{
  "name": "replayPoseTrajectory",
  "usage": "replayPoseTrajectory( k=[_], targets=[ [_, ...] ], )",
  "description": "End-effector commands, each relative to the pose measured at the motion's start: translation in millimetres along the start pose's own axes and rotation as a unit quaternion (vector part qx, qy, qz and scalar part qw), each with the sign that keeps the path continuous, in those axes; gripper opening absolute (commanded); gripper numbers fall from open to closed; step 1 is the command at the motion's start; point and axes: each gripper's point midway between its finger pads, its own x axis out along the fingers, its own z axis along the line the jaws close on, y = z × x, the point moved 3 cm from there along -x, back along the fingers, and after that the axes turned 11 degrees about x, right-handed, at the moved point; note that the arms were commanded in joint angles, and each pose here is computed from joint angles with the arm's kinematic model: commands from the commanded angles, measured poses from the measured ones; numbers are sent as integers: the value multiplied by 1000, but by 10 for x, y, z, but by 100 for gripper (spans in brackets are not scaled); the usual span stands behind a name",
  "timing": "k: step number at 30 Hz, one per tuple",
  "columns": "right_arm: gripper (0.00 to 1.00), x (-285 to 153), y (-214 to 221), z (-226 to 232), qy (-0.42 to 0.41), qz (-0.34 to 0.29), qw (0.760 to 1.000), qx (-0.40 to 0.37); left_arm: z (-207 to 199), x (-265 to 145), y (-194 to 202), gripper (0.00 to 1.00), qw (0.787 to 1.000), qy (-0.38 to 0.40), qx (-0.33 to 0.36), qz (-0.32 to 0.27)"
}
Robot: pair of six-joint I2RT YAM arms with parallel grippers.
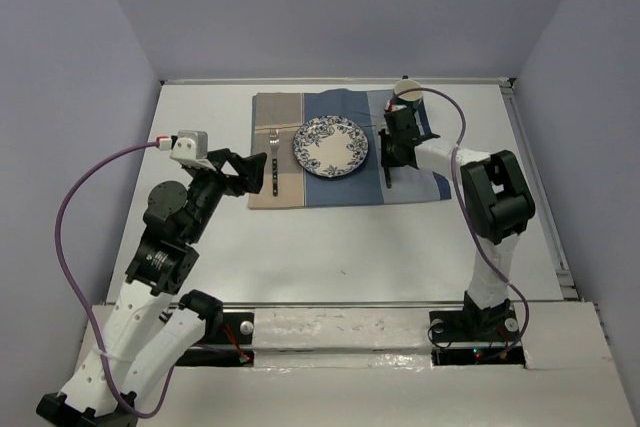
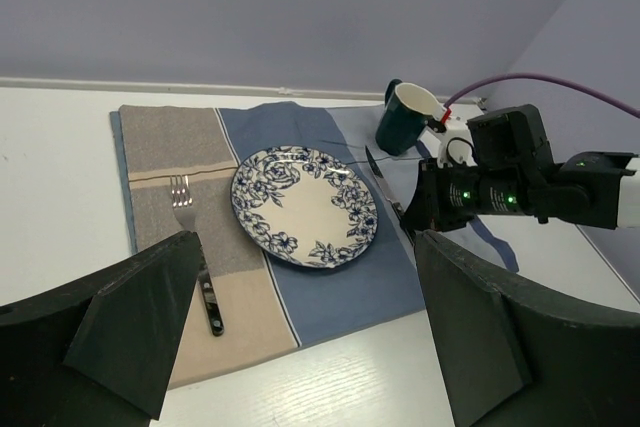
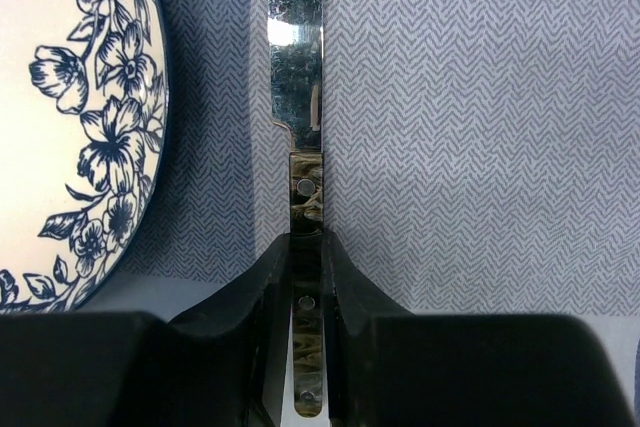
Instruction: Set the dinner table for one person
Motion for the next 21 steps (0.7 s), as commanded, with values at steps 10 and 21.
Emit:
replayPoseTrajectory(
  k=[10,21],
  targets=[
    [47,-543,-497,107,-26,-68,997,29,48,37,-68,99,1000,-11,11,-21],
    [88,-2352,-707,295,-219,-204,952,63,105,-4,-121,99,999,-28,13,-32]
  ],
)
